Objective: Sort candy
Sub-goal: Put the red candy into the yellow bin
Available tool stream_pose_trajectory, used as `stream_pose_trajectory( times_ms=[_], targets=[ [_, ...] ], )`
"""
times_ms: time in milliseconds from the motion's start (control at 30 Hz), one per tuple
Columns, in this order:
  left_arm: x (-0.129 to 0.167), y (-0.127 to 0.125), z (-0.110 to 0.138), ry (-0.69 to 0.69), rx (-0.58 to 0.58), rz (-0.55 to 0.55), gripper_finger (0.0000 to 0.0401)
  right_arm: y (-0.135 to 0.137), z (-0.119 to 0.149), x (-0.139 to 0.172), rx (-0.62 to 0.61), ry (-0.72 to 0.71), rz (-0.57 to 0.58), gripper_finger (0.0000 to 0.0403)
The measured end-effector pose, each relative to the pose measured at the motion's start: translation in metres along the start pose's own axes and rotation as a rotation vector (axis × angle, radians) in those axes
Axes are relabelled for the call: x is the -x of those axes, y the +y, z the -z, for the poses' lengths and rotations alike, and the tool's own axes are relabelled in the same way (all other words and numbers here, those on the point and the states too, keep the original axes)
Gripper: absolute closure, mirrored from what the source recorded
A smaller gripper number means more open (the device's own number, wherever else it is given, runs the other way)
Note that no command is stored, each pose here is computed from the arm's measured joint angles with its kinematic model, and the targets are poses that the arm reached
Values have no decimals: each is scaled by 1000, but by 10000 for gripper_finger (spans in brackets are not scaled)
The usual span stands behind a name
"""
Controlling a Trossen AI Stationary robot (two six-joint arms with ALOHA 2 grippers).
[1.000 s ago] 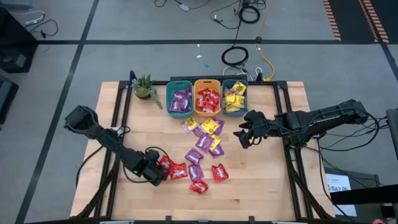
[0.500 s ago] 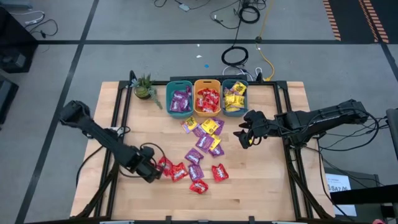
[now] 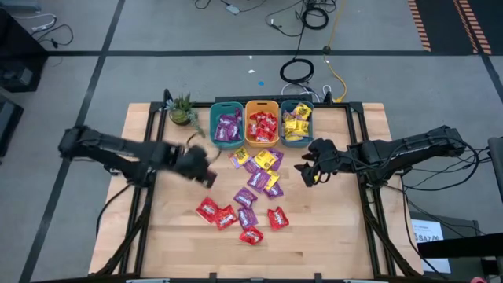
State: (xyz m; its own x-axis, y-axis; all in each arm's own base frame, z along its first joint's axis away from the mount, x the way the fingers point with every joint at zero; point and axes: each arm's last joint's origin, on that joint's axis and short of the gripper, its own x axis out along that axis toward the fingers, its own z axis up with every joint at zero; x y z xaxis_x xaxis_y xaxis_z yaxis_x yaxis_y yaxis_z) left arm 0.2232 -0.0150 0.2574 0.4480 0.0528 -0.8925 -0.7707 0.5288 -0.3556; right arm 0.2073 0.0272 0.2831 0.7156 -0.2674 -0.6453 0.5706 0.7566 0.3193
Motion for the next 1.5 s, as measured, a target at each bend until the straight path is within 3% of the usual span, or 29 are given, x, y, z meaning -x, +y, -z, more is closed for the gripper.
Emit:
stream_pose_trajectory(
  times_ms=[233, 433, 667, 967, 1500],
  targets=[
    [-24, 12, -108, -122, -146, 148, 376, -1, -1, 0, -89, -30, 26, 165],
    [-48, 12, -192, -177, -320, 137, 377, -1, -1, 0, -178, -31, 25, 165],
    [-63, -4, -261, -314, -476, 140, 319, -1, -1, 0, -264, -32, 24, 165],
    [-75, -7, -288, -297, -498, 124, 267, -1, -1, 0, -320, -33, 23, 165],
    [-74, 0, -292, -314, -526, 89, 257, -1, -1, 0, -322, -34, 25, 165]
  ],
)
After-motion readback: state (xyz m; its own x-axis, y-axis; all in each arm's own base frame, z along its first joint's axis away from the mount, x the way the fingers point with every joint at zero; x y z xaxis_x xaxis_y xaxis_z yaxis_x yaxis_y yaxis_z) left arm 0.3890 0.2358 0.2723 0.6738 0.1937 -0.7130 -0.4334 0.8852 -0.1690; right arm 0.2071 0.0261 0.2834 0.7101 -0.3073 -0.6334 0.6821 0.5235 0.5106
